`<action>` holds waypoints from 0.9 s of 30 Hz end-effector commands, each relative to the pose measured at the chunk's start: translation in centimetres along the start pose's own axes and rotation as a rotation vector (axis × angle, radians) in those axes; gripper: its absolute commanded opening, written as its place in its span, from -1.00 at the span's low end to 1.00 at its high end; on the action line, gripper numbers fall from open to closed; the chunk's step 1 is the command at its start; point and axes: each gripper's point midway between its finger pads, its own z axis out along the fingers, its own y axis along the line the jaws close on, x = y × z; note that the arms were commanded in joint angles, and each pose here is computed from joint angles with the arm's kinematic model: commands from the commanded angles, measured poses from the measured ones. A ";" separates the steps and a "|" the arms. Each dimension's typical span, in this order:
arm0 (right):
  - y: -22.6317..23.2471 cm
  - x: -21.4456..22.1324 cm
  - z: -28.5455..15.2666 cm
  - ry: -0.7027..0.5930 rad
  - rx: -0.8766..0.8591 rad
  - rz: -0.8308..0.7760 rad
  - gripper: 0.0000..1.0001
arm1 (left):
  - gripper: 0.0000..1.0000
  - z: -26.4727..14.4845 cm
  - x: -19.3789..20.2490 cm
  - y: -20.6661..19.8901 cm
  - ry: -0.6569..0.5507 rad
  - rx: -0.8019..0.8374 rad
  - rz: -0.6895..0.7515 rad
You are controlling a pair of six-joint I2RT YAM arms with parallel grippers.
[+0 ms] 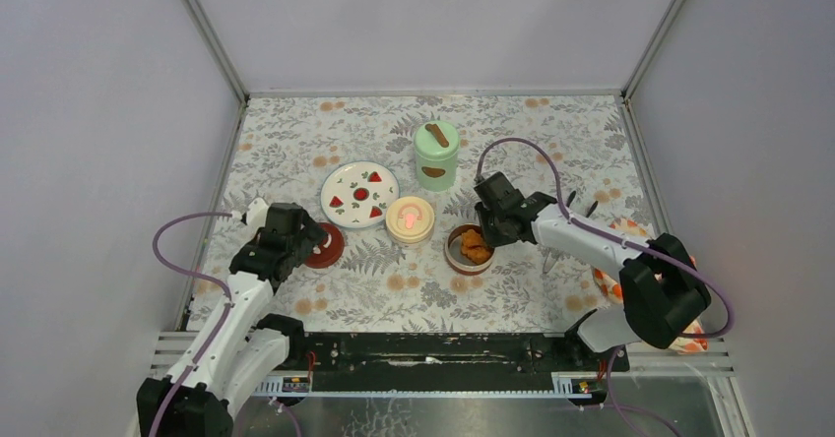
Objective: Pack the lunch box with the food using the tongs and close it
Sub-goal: Move the packing box to the center of the board.
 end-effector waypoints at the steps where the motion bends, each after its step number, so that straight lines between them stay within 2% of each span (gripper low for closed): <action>1: 2.1 -2.0 -2.1 -0.122 -0.106 0.004 -0.24 | 0.93 1.2 1.4 2.3 0.028 -0.090 -0.127; 5: 1.5 -3.3 -4.0 -0.257 -0.116 0.012 0.15 | 0.80 1.7 2.1 3.4 0.032 -0.128 -0.174; 8: 0.7 -3.7 -4.7 -0.345 -0.107 0.029 0.32 | 0.67 2.1 2.6 3.7 0.046 -0.149 -0.190; 15: 0.0 -3.8 -5.3 -0.455 -0.112 0.059 0.37 | 0.28 3.2 2.8 4.6 0.036 -0.214 -0.199; 27: -0.1 -3.4 -4.2 -0.425 -0.097 0.030 0.39 | 0.02 5.5 4.3 6.0 0.056 -0.285 -0.165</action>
